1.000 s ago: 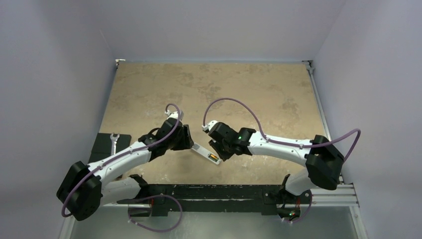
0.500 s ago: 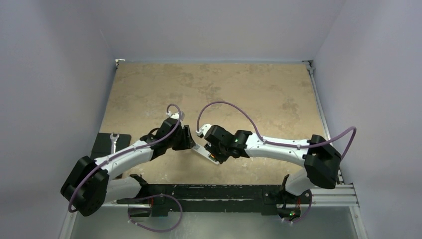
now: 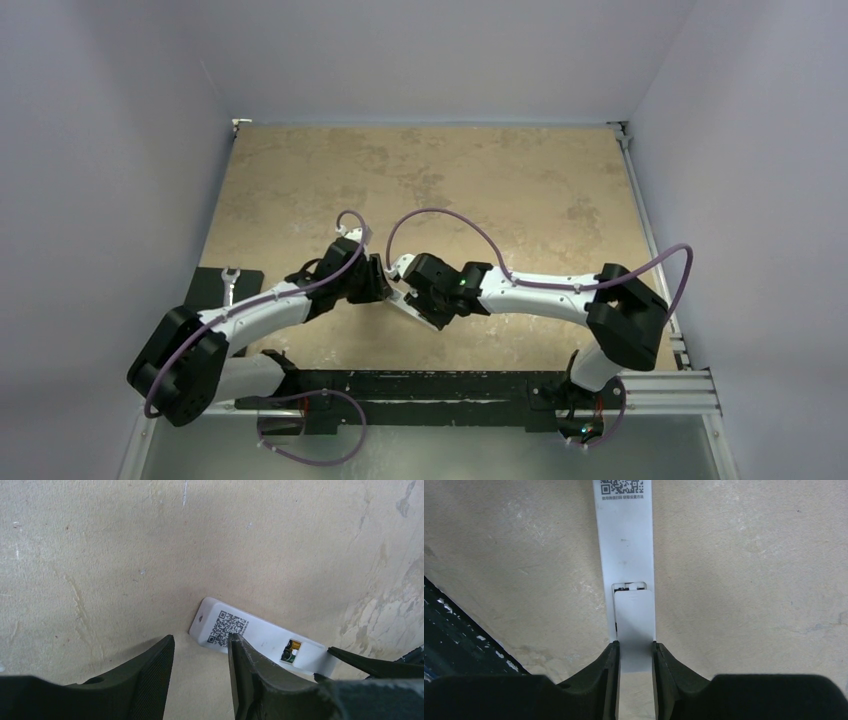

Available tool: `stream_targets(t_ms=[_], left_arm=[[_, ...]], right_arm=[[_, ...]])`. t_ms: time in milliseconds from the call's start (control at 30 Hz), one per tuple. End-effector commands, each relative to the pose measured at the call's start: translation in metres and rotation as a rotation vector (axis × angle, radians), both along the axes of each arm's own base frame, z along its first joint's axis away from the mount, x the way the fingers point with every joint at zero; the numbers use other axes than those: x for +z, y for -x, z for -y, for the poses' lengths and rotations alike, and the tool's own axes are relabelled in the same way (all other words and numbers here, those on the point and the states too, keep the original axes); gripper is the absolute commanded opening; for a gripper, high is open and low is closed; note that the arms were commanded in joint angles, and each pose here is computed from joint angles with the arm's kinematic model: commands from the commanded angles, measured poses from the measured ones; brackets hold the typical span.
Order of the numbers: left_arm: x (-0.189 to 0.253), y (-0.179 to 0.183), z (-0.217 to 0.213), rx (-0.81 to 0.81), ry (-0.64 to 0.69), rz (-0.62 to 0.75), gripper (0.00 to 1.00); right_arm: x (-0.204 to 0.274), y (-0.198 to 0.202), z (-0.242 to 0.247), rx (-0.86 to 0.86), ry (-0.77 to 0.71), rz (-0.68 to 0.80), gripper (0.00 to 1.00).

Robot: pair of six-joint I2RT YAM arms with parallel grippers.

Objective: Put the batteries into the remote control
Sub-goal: Load the battery cover into the remote control.

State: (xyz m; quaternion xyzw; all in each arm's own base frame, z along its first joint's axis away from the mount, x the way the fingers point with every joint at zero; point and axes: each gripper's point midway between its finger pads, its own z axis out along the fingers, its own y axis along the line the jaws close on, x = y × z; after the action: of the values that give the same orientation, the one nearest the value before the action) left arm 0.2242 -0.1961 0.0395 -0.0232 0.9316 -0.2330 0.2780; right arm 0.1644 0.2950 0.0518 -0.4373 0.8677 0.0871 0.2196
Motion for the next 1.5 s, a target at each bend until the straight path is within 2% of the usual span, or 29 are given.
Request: stream_targets(t_ms=[0, 533, 1167, 1467], left_arm=[[0.002, -0.009, 0.004, -0.011, 0.021, 0.035, 0.43], [-0.003, -0.013, 0.01, -0.035, 0.032, 0.053, 0.4], [-0.006, -0.012, 0.013, -0.048, 0.041, 0.042, 0.39], [-0.006, -0.012, 0.014, -0.048, 0.042, 0.042, 0.39]], right_arm=[[0.013, -0.003, -0.021, 0.043, -0.063, 0.014, 0.15], [0.001, -0.002, -0.015, 0.039, -0.031, 0.008, 0.17], [-0.003, 0.0, -0.011, 0.035, -0.013, -0.003, 0.27], [-0.001, 0.002, -0.009, 0.024, -0.006, -0.005, 0.29]])
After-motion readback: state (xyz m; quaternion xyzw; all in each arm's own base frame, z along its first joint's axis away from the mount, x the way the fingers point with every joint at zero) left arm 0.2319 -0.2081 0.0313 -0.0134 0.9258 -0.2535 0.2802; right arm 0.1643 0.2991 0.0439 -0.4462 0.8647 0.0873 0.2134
